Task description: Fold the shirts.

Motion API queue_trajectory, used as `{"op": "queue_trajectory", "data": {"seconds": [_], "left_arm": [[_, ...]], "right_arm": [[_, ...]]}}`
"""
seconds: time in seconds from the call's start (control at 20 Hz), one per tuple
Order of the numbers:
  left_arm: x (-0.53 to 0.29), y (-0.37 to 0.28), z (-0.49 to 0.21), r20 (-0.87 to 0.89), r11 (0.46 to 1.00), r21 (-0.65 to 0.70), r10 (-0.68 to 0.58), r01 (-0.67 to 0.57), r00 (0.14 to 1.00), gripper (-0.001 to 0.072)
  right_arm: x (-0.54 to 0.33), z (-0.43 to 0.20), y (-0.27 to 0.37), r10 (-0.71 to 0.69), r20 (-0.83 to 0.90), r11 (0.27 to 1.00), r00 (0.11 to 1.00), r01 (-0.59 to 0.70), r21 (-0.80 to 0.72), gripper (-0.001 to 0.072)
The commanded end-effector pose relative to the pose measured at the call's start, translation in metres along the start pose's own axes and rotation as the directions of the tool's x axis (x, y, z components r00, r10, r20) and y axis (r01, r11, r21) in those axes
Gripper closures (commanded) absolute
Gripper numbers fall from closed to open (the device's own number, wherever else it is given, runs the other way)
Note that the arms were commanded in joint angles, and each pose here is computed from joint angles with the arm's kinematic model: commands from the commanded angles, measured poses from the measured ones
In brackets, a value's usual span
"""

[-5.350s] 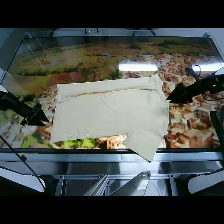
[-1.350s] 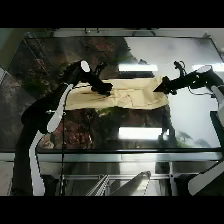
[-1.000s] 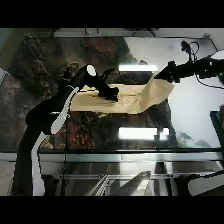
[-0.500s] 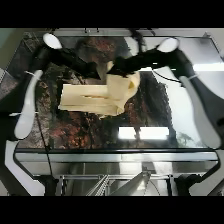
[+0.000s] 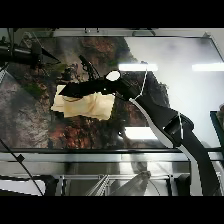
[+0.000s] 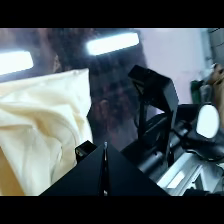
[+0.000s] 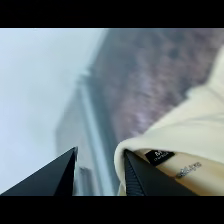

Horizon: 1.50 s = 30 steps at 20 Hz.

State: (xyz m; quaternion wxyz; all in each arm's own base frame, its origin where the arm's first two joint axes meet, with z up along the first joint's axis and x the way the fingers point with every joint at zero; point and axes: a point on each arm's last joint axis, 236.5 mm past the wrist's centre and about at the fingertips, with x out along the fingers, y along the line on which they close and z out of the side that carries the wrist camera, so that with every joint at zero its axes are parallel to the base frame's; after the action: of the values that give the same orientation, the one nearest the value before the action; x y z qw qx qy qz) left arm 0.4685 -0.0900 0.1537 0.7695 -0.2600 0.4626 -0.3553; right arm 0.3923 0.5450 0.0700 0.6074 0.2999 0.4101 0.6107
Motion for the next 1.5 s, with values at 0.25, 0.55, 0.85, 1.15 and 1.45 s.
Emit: {"op": "queue_trajectory", "data": {"seconds": [0.25,0.55,0.85,1.15,1.45], "left_arm": [[-0.01,0.028,-0.023,0.022,0.994,-0.082,-0.067,0.068,0.998,0.0689],[-0.001,0.039,-0.027,0.033,0.989,-0.128,-0.072,0.075,0.997,0.0689],[-0.001,0.036,-0.03,0.022,0.988,-0.128,-0.082,0.084,0.996,0.069],[-0.002,0.031,-0.038,-0.013,0.991,-0.091,-0.104,0.102,0.995,0.069],[-0.001,0.032,-0.038,-0.012,0.991,-0.09,-0.105,0.103,0.994,0.069]], "right_arm": [[-0.083,0.032,0.034,0.203,0.006,0.979,0.979,-0.203,0.027,0.0469],[-0.063,0.02,-0.017,-0.048,-0.029,0.998,0.998,0.049,0.036,0.0398],[-0.018,-0.004,-0.041,-0.242,-0.041,0.969,0.969,0.24,-0.049,0.0391],[-0.144,-0.019,-0.109,-0.503,-0.268,0.838,0.822,0.539,0.08,0.039],[-0.228,-0.065,-0.159,-0.575,-0.455,0.641,0.68,0.72,0.265,0.0345]]}}
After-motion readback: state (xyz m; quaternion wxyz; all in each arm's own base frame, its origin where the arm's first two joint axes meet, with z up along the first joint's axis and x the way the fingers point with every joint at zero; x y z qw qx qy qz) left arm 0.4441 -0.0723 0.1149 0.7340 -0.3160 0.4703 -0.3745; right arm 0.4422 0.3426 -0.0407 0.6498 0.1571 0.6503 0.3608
